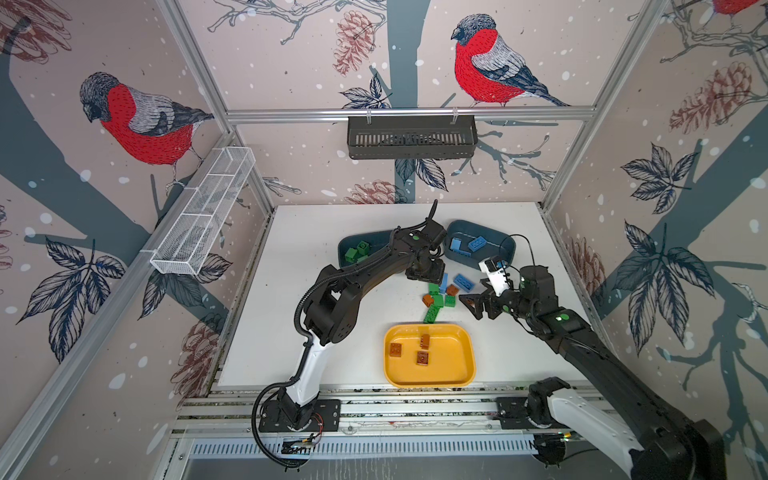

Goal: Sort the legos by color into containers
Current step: 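Move the left gripper back to the pile and grasp a green 2x2 brick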

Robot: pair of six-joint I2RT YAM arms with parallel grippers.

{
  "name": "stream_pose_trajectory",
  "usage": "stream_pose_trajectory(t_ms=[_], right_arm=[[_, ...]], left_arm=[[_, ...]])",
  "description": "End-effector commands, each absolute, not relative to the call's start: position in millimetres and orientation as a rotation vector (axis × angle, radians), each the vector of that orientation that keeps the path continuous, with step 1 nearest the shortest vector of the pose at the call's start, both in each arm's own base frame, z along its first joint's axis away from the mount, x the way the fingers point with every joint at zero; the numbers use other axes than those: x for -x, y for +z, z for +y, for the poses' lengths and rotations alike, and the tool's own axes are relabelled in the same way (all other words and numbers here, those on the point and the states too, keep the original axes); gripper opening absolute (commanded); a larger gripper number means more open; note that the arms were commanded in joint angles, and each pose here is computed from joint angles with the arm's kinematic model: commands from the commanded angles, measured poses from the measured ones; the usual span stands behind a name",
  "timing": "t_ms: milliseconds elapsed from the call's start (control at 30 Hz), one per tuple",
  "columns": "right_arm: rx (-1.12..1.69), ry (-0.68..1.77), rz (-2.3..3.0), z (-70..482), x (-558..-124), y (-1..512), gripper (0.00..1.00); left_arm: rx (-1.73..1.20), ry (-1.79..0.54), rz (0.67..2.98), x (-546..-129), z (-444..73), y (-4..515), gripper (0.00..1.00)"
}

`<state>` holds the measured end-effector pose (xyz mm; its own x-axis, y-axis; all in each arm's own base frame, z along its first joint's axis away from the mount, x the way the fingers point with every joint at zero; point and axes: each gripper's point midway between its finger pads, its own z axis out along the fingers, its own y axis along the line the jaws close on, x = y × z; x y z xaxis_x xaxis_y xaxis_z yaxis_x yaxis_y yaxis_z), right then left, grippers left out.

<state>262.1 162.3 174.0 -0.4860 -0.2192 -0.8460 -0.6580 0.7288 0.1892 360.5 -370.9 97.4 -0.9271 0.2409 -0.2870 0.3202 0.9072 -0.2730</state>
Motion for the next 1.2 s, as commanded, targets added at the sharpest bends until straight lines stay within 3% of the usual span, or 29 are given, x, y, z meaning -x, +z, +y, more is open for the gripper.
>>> stream_pose_trajectory(t_ms=[0, 433, 1167], right_arm=[[0.645, 0.622, 2.046, 160, -266, 176, 0.99], [0.616, 0.601, 2.059, 153, -267, 174, 1.00], [0.590, 0.585, 2.053, 143, -270, 178, 0.99]], left_arm=[[-0.230, -0.443, 2.782, -386, -375, 102, 0.65], [0.547, -0.405, 2.717, -402, -367, 83, 0.66], [0.750, -0.244, 2.738, -412, -365, 34, 0.61]])
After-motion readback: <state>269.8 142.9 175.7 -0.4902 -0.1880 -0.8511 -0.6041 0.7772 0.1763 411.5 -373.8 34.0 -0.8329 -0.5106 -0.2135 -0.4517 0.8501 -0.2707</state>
